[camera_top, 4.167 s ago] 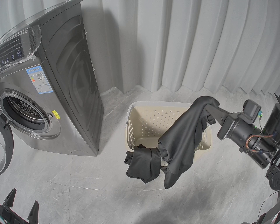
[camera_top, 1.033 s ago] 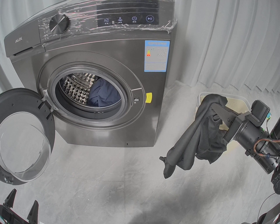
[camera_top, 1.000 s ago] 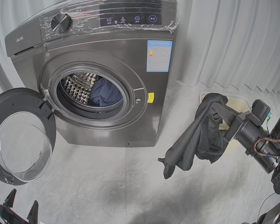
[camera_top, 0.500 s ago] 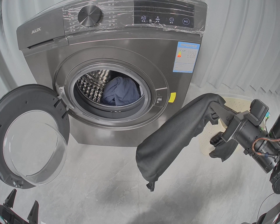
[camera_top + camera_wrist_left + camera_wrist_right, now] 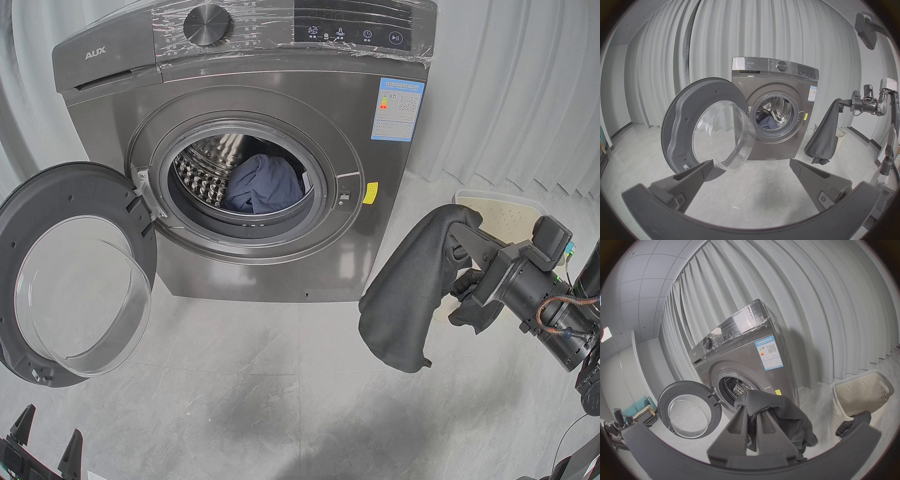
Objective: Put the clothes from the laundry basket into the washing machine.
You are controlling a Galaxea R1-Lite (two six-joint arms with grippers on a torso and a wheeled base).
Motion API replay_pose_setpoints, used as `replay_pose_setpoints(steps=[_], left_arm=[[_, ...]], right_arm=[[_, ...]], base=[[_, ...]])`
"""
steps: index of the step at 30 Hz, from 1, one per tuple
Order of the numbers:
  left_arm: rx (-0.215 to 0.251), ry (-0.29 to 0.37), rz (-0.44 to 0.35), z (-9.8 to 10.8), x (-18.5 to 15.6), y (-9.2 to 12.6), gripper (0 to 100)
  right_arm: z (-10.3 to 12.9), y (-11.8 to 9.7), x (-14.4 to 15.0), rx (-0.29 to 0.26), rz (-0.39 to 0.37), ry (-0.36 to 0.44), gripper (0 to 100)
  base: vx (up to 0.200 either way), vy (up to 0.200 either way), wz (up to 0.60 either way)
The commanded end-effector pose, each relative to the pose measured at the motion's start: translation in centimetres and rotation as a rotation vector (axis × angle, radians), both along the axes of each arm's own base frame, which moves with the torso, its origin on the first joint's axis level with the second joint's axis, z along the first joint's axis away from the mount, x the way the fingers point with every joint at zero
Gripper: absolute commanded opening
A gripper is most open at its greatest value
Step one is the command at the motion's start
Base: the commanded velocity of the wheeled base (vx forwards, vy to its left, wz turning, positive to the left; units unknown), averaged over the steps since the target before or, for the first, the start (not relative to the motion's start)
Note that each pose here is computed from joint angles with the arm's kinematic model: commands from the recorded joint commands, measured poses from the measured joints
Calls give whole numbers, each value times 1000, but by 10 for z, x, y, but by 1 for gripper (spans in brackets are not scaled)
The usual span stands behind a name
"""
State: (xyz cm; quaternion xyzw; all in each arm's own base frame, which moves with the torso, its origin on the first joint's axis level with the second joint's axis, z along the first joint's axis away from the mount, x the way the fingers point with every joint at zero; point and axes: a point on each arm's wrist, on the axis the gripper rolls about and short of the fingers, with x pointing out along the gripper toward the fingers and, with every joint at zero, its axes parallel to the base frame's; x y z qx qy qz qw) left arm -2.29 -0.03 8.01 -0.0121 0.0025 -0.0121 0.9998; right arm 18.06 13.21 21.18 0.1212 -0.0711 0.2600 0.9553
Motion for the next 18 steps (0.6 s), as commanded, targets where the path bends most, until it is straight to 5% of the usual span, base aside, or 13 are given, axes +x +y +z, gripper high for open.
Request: replay_pose_setpoints(steps=[1,12,18], left_arm=[[0,1,0,-5,0,0,100],[0,3,0,-5,0,0,100],[1,0,0,-4,0,0,100]], right_arm=[[-1,1,0,-1,2,4,0],[-1,1,1,5,4,11,0],[-4,0,0,-1,4,21,0]], base=[[0,200,0],[0,200,0],[0,0,0]])
